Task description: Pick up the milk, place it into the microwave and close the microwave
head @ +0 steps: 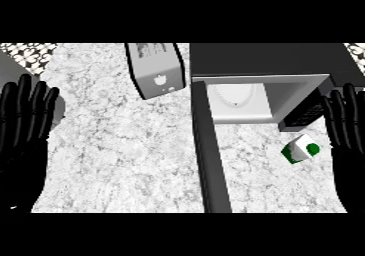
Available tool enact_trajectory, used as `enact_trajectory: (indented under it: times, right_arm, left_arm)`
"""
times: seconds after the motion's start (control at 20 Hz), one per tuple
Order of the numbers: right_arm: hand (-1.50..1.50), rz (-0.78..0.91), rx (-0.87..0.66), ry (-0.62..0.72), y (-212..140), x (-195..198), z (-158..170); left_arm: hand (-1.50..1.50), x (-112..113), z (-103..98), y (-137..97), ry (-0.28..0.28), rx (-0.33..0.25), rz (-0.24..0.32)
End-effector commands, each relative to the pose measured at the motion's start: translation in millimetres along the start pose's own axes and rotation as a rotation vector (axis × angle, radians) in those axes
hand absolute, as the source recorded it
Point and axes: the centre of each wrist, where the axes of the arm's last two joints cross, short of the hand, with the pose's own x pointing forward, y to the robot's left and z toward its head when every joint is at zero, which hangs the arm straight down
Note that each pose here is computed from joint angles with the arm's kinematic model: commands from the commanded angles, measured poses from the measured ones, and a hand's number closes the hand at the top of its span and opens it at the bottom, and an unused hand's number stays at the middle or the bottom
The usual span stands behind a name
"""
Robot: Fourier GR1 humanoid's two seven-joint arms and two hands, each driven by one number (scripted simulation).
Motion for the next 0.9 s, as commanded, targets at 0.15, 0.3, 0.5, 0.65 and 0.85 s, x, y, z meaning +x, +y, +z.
enact_trajectory:
  times: [0.15,0.3,0.5,0.65,0.85]
  right_arm:
    - [-1.50,-0.001,0.101,0.003,-39.1,-21.1,12.0]
    - [-1.50,-0.227,0.265,0.074,-26.1,-29.2,12.2]
    - [-1.50,-0.279,0.283,0.106,-47.8,-31.8,24.0]
    - [-1.50,-0.300,0.300,0.080,-46.5,-13.0,40.7]
    - [-1.50,-0.280,0.252,0.103,-55.6,-44.0,53.9]
  left_arm:
    - [-1.50,7.4,7.5,7.3,0.029,0.024,-0.084]
    - [-1.50,-7.8,17.9,-5.1,0.176,0.086,0.008]
    - [-1.50,-0.4,47.9,0.1,0.193,0.111,0.013]
    - [-1.50,10.0,65.3,-10.5,0.182,0.131,-0.019]
    - [-1.50,24.5,91.9,-8.5,0.185,0.133,0.006]
